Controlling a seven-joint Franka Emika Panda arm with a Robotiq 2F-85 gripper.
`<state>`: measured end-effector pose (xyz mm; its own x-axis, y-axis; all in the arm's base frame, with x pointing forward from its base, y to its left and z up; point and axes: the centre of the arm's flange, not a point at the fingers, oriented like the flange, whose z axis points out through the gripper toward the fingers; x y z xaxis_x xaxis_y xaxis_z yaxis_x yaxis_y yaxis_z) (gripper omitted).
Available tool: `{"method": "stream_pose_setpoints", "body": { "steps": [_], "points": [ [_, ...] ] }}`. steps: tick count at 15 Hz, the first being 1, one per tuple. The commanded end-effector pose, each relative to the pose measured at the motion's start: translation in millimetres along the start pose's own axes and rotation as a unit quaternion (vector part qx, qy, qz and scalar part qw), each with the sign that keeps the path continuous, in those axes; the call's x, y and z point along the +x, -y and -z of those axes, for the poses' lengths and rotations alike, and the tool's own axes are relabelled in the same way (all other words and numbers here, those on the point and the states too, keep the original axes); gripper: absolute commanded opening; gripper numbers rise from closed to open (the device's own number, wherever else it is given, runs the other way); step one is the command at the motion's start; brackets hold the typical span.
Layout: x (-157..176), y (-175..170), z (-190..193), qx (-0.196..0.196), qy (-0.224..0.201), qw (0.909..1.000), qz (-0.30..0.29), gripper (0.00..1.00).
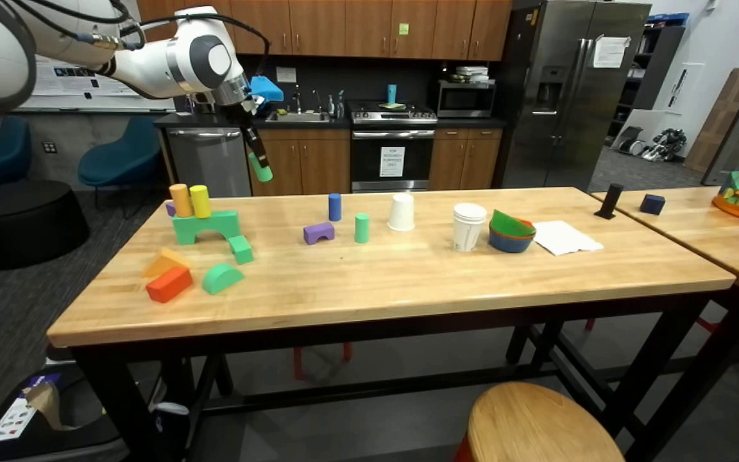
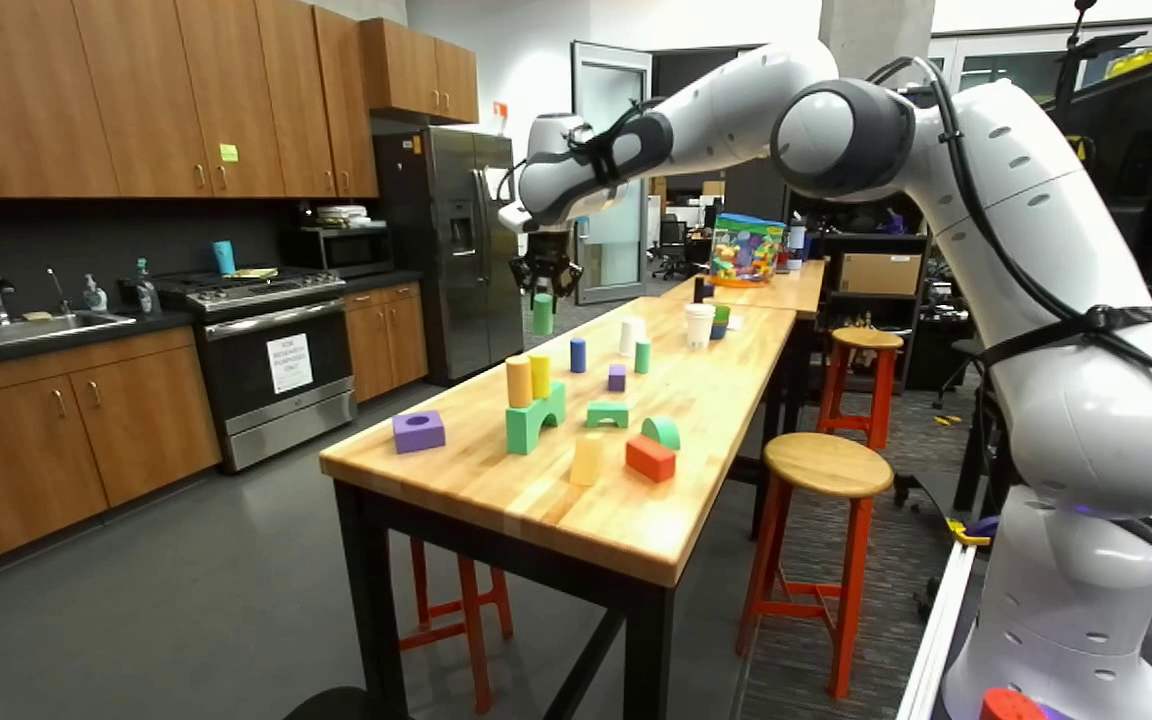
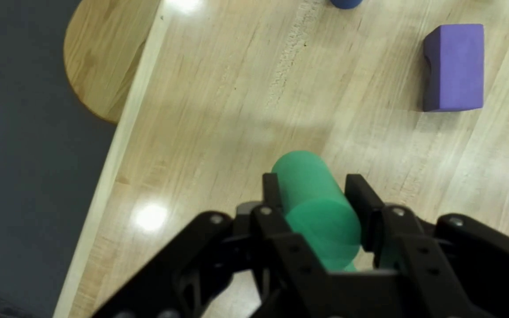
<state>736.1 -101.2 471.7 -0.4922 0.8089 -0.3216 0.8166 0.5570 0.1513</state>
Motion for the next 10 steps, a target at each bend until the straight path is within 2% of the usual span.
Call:
{"method": "stream_pose_setpoints", "body": {
  "steps": [1, 7, 10],
  "points": [
    [25, 28, 17, 0.027, 0.013, 0.9995, 0.009, 0.16],
    [45, 44, 21, 0.047, 0.018, 0.9987, 0.008, 0.16],
    [56, 47, 19, 0.049, 0.003, 0.9988, -0.003, 0.16]
  ]
}}
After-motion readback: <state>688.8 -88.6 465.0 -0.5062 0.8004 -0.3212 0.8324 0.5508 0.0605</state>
